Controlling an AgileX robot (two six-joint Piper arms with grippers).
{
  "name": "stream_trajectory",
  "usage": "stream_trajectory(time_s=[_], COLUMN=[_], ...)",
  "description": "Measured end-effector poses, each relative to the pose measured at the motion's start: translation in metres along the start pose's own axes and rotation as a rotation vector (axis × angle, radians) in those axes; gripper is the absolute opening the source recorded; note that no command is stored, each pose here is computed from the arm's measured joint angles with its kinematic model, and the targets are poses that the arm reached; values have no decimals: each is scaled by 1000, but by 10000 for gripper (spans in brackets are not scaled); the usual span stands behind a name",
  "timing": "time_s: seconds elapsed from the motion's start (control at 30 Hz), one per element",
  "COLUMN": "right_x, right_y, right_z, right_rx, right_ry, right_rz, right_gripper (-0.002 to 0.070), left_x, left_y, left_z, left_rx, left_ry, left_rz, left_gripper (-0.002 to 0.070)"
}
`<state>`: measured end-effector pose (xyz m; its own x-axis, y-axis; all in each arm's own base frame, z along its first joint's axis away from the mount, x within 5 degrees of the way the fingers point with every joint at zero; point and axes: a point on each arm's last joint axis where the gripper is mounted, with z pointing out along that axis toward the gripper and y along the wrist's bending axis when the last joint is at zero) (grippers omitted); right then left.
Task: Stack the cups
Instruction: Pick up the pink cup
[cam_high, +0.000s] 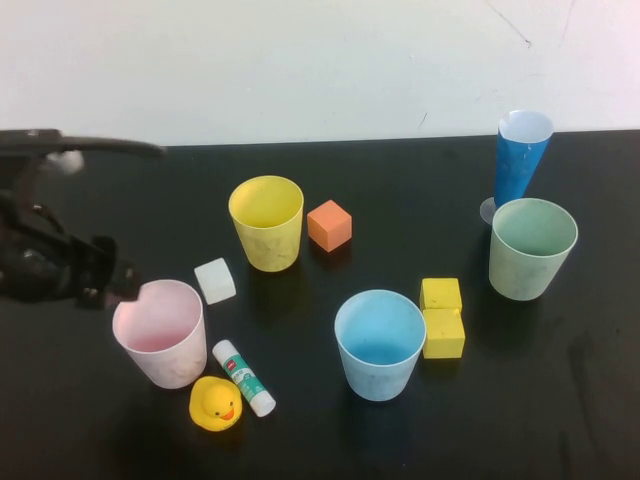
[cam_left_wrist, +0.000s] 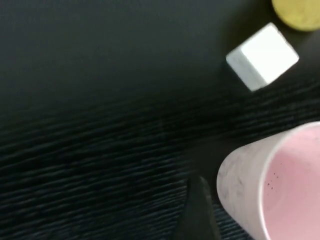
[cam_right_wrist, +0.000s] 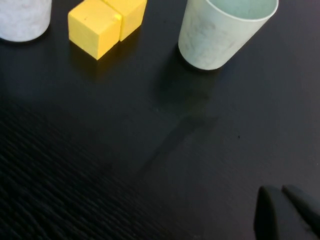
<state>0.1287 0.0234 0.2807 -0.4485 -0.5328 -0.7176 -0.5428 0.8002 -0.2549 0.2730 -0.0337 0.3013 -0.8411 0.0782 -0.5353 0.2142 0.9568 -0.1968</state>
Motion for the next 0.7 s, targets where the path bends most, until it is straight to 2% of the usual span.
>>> stream_trajectory(time_s=[0.13, 0.23, 0.33, 0.4, 0.5, 0.7], right_x=[0, 0, 0, 0, 0, 0], right_y=[0, 0, 0, 0, 0, 0], right_z=[0, 0, 0, 0, 0, 0], right_rx=[-2, -2, -2, -2, -2, -2], right_ry=[-2, -3, -3, -3, -4, -4], right_rz=[3, 5, 3, 3, 3, 3], right_gripper=[-1, -1, -1, -1, -1, -1], left_x=[-7, -8, -7, -5, -7, -48], left_y=[4, 7, 10, 12, 12, 0], left_z=[29, 45, 62, 69, 69, 30], left_rx=[53, 79, 98, 102, 106, 125], left_ry=[108, 164, 207, 227, 225, 74], left_rz=[4, 13, 39, 50, 65, 110], left_gripper=[482, 424, 283, 155, 48, 19])
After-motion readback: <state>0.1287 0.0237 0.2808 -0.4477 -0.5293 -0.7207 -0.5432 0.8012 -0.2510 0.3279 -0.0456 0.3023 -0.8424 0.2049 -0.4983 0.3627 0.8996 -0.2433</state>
